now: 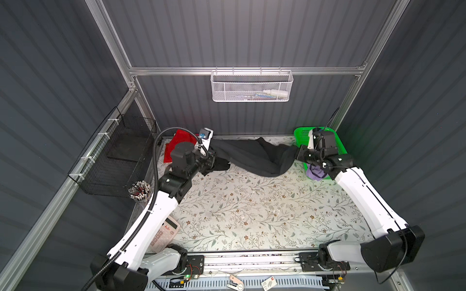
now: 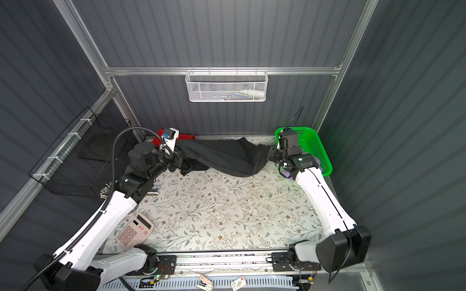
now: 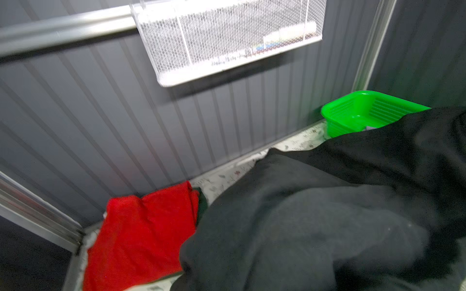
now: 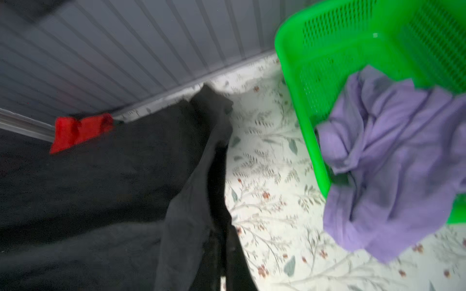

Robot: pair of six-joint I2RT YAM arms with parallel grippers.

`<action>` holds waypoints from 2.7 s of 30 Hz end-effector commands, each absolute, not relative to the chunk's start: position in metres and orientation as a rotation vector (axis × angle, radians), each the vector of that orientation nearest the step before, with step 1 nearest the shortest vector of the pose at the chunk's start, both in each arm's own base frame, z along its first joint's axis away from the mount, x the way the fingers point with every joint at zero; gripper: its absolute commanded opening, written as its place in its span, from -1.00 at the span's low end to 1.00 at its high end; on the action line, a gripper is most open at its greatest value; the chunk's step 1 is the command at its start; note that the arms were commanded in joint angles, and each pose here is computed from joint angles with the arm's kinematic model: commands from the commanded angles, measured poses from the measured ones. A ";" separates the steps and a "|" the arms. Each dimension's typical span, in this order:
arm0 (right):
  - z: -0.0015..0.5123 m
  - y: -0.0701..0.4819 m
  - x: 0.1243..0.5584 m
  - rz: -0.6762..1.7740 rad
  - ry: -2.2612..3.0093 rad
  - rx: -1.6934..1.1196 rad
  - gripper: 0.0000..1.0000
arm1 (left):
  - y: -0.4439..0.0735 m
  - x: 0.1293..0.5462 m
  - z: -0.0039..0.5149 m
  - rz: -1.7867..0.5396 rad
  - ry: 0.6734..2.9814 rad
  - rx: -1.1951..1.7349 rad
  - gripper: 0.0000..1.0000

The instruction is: Fold and stack the t-shirts

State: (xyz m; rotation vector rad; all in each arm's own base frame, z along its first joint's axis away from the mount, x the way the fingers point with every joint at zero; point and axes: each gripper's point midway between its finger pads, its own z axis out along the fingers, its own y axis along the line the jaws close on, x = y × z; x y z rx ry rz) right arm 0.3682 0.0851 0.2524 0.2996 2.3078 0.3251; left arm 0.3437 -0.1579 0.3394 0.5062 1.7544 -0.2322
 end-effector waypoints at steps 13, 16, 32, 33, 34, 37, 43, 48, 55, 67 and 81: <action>0.205 0.097 0.362 0.380 2.422 0.370 -1.00 | -0.121 0.332 0.268 -0.162 1.924 0.259 -1.00; 0.220 0.094 0.419 0.306 2.377 0.357 -1.00 | -0.117 0.396 0.264 -0.047 1.957 0.218 -1.00; 0.325 0.053 0.449 0.221 2.064 0.416 -1.00 | -0.171 0.450 0.349 -0.172 1.725 0.496 -1.00; 0.311 0.049 0.437 0.202 2.067 0.430 -1.00 | -0.172 0.441 0.333 -0.193 1.754 0.495 -1.00; 0.294 0.043 0.425 0.167 2.063 0.437 -1.00 | -0.173 0.429 0.311 -0.215 1.795 0.499 -1.00; 0.253 0.031 0.390 0.139 2.080 0.493 -1.00 | -0.177 0.392 0.262 -0.272 1.871 0.480 -1.00; 0.190 0.017 0.318 0.120 2.211 0.650 -1.00 | -0.192 0.304 0.211 -0.344 2.009 0.527 -1.00; 0.178 -0.005 0.271 0.042 2.197 0.770 -1.00 | -0.173 0.263 0.183 -0.369 2.096 0.456 -1.00; 0.153 -0.014 0.239 -0.001 2.252 0.868 -1.00 | -0.167 0.252 0.149 -0.385 2.211 0.406 -0.41; 0.130 -0.028 0.213 -0.084 2.255 0.984 -1.00 | -0.110 0.228 0.219 -0.427 1.925 0.053 -0.08; 0.171 -0.021 0.232 -0.053 2.244 0.787 0.98 | -0.186 0.226 0.132 -0.758 2.351 0.063 -0.17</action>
